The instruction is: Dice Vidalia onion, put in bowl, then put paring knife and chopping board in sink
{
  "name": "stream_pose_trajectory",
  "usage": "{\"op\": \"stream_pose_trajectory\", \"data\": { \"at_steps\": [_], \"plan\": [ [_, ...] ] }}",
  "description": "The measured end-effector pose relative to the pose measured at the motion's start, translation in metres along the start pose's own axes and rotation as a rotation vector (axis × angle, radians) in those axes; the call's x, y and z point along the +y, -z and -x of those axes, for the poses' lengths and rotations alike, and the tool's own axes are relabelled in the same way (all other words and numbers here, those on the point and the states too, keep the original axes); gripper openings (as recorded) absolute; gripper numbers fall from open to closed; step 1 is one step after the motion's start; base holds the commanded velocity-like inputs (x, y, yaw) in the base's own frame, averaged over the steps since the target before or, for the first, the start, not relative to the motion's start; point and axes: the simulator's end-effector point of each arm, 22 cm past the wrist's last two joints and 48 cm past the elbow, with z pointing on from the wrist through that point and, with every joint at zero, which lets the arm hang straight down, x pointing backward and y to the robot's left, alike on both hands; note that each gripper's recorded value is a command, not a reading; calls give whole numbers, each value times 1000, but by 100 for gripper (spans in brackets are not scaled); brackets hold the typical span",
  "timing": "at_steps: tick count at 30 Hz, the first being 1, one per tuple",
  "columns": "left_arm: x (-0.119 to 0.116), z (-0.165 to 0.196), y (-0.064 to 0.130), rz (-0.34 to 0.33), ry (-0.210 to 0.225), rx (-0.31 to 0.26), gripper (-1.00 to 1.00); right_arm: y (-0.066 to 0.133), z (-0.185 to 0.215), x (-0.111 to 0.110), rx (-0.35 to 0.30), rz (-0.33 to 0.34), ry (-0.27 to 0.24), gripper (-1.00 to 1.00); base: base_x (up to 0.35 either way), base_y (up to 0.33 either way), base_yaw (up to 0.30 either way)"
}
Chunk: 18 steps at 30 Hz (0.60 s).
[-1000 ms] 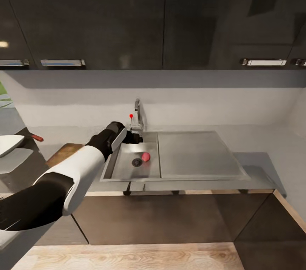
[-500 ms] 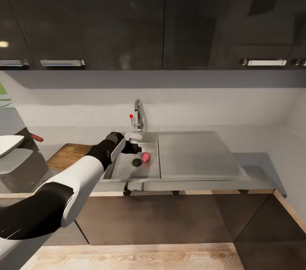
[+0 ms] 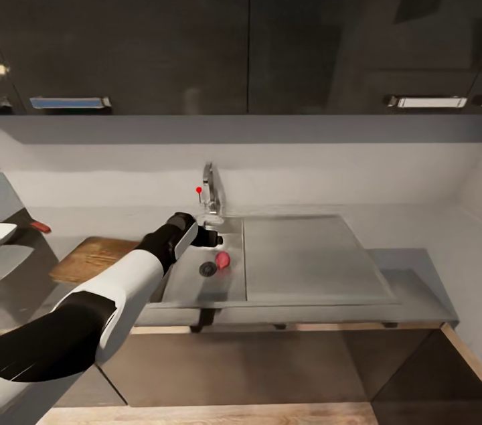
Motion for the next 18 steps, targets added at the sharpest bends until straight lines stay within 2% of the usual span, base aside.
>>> {"op": "stream_pose_trajectory", "data": {
  "at_steps": [18],
  "plan": [
    [-2,-6,-2,3,-15,9,100,0,0,0,2,0,0,100,180,-15,0]
  ]
}}
